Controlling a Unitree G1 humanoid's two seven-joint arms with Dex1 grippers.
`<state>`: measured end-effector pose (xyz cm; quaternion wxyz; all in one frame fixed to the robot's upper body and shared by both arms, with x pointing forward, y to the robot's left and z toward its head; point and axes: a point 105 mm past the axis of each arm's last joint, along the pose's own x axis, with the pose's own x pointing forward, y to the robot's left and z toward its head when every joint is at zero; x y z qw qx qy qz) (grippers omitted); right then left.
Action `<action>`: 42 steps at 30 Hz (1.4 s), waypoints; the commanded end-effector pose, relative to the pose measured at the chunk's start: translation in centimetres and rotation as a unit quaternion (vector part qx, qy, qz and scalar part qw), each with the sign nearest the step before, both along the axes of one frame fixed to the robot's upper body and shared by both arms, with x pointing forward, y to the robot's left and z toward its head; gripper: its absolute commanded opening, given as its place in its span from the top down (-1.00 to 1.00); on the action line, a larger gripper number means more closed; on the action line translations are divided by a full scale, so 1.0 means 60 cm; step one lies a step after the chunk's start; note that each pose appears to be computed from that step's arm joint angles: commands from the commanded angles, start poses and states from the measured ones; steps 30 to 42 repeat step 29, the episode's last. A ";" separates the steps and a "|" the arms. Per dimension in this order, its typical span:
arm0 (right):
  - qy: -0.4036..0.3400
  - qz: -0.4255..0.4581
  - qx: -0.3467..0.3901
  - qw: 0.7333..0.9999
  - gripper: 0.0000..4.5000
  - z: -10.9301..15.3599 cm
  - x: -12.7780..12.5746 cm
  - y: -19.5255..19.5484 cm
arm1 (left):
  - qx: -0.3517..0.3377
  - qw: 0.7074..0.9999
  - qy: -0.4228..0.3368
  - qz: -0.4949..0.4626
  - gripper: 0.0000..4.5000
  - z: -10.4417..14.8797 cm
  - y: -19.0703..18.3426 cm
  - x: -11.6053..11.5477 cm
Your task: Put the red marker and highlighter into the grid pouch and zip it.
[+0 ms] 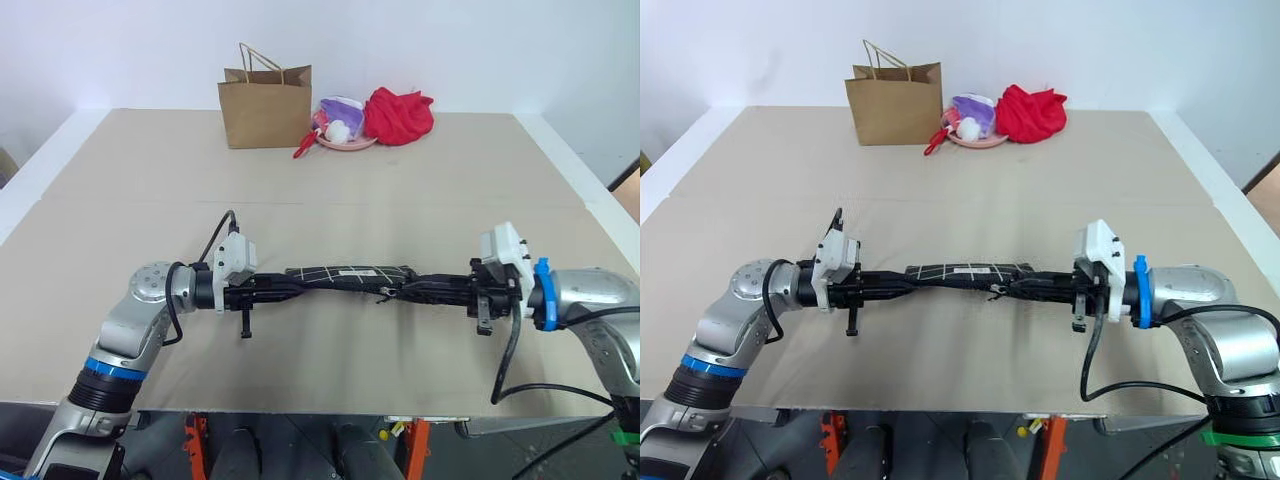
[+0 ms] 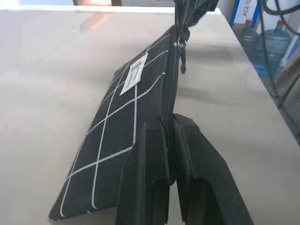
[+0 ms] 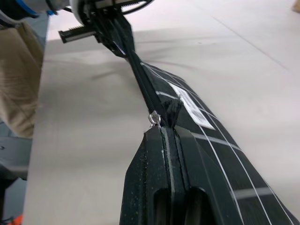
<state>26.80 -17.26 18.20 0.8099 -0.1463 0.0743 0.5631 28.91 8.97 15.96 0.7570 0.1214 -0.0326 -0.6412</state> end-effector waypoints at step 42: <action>0.007 -0.115 0.078 0.990 -0.94 0.002 0.033 -0.093 | 0.027 0.982 0.013 0.186 -1.00 -0.009 0.120 0.035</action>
